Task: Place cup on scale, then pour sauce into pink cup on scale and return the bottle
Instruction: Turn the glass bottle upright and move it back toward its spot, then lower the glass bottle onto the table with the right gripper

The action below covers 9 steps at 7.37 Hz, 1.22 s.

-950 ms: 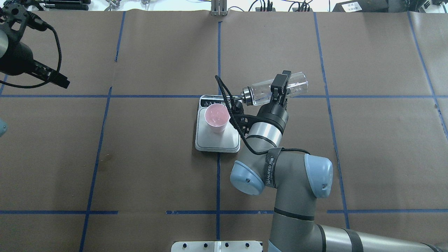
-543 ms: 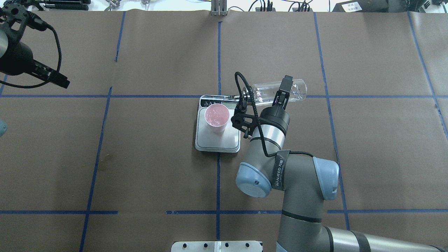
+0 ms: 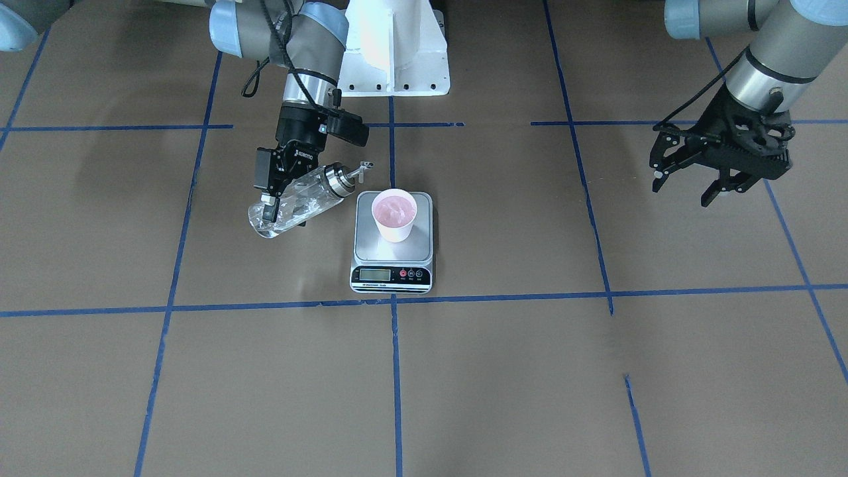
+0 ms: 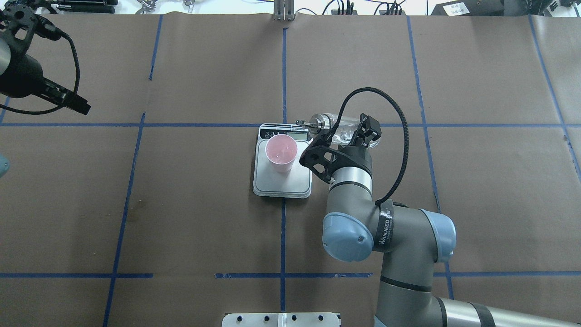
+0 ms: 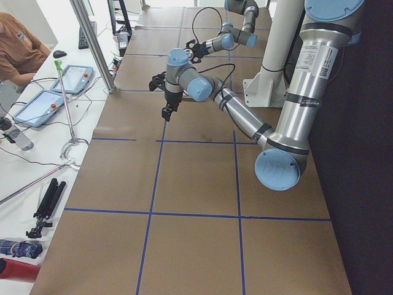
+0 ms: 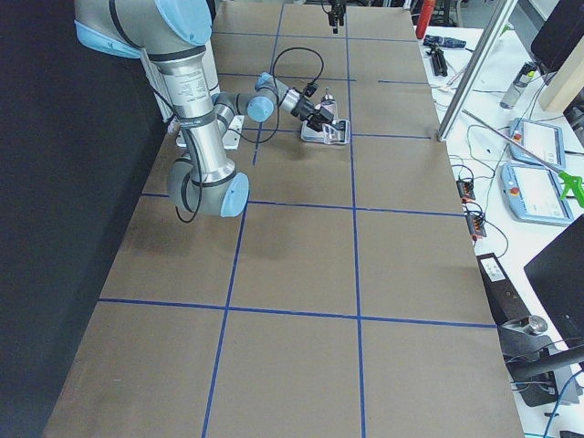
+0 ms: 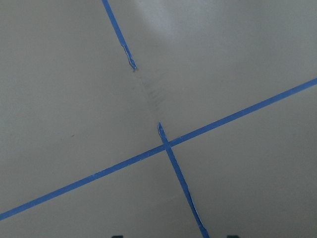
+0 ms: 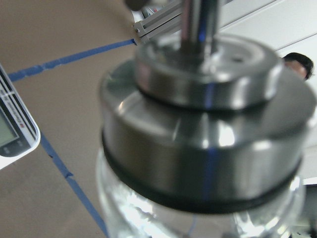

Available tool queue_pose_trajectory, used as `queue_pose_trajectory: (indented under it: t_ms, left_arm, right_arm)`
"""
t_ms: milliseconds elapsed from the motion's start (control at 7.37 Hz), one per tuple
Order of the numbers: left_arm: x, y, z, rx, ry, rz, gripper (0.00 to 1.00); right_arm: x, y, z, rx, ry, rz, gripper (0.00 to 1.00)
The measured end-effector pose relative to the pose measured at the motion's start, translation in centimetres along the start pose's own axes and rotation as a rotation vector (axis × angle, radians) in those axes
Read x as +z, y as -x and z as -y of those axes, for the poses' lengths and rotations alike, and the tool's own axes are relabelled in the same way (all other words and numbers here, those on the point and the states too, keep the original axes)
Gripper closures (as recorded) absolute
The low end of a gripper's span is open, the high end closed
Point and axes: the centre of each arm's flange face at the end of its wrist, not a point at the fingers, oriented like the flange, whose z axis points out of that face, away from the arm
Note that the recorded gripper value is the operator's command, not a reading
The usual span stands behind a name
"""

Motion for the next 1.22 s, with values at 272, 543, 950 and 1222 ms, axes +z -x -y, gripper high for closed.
queue_pose_trajectory:
  t_ms: [272, 543, 950, 1222]
  left_arm:
    - [0.0, 0.0, 0.0, 0.0, 0.001, 0.0, 0.24]
    - [0.2, 0.0, 0.0, -0.001, 0.003, 0.001, 0.24]
    - [0.4, 0.1, 0.0, -0.001, 0.007, 0.001, 0.24]
    - [0.2, -0.1, 0.0, 0.001, 0.003, -0.001, 0.24]
  right_arm:
    - [0.4, -0.4, -2.5, 0.232, -0.03, 0.121, 1.0]
    - [0.7, -1.5, -5.7, 0.427, -0.038, 0.179, 1.0]
    - [1.8, -5.4, -14.5, 0.69, -0.062, 0.243, 1.0]
    - [2.4, -7.0, -17.9, 0.815, -0.082, 0.266, 1.0]
